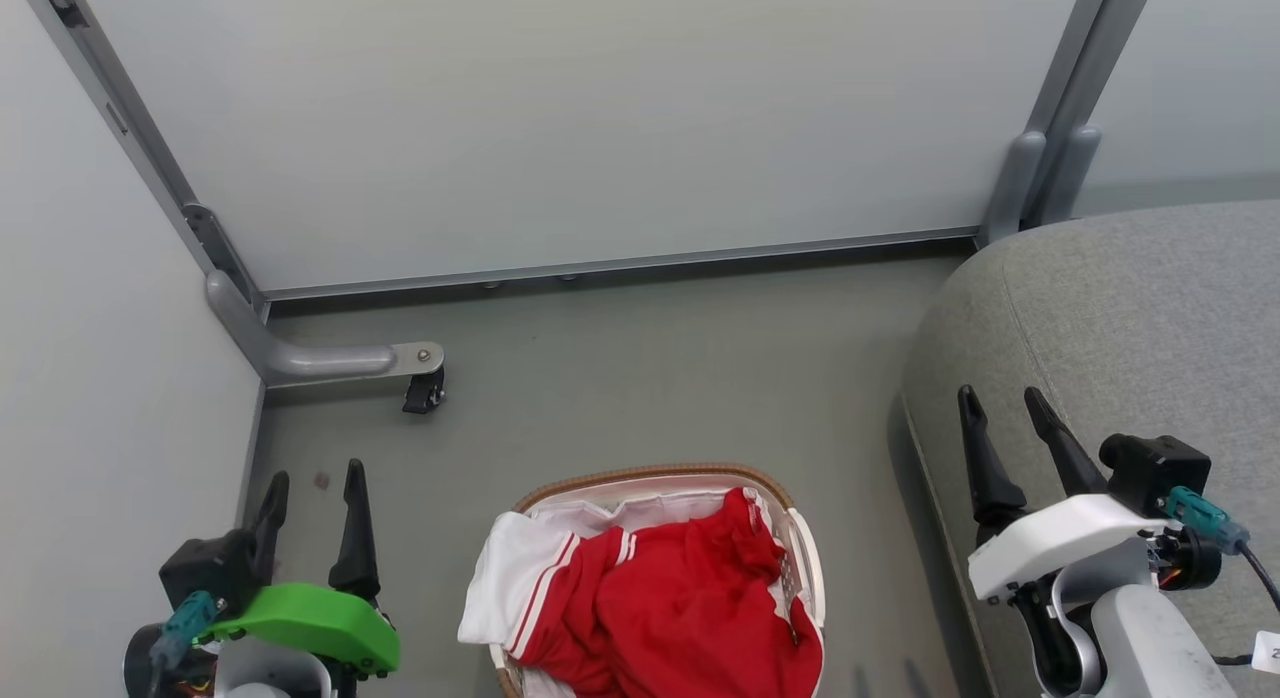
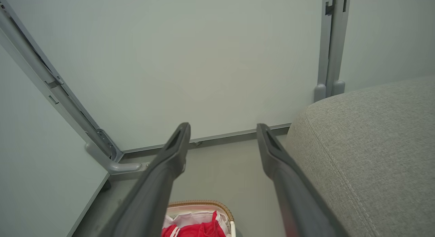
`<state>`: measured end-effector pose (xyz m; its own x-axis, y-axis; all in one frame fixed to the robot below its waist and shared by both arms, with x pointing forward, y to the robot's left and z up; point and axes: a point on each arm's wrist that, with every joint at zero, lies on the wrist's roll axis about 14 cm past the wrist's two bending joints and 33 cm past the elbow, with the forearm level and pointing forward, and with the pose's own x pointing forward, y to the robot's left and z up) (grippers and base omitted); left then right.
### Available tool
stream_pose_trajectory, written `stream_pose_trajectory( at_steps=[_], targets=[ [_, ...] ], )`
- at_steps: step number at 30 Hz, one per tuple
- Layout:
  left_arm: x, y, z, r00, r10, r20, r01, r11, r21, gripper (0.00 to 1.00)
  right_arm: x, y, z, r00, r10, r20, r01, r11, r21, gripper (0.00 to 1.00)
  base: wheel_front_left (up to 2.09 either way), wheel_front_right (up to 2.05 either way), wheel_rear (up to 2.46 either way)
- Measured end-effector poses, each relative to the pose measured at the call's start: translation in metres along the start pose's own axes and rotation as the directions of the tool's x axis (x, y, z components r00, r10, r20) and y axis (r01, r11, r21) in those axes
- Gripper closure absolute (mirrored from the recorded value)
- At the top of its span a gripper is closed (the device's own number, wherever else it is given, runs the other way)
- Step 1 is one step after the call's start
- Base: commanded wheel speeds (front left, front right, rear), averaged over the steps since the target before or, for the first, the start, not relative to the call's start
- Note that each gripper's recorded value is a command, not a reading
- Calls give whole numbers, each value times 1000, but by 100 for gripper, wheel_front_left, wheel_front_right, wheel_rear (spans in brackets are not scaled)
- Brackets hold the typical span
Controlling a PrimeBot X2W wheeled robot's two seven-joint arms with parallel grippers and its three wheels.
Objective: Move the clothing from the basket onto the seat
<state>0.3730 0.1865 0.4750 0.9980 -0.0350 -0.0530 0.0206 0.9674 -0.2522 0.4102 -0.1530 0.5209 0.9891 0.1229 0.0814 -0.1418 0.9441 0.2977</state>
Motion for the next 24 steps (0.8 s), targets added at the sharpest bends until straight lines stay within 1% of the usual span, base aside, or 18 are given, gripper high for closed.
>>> stream_pose_trajectory(
  at_steps=[16, 24],
  targets=[
    [-2, -10, -3, 999, -33, 5, 32, 994, 101, 0, -1, 7, -5, 1000, 31, -5, -31, 992, -120, 0, 0, 0, 0],
    [-6, -5, -4, 1000, -20, 9, 18, 992, 128, 0, -3, 5, -7, 1000, 25, -6, -26, 987, -160, 0, 0, 0, 0]
  ],
)
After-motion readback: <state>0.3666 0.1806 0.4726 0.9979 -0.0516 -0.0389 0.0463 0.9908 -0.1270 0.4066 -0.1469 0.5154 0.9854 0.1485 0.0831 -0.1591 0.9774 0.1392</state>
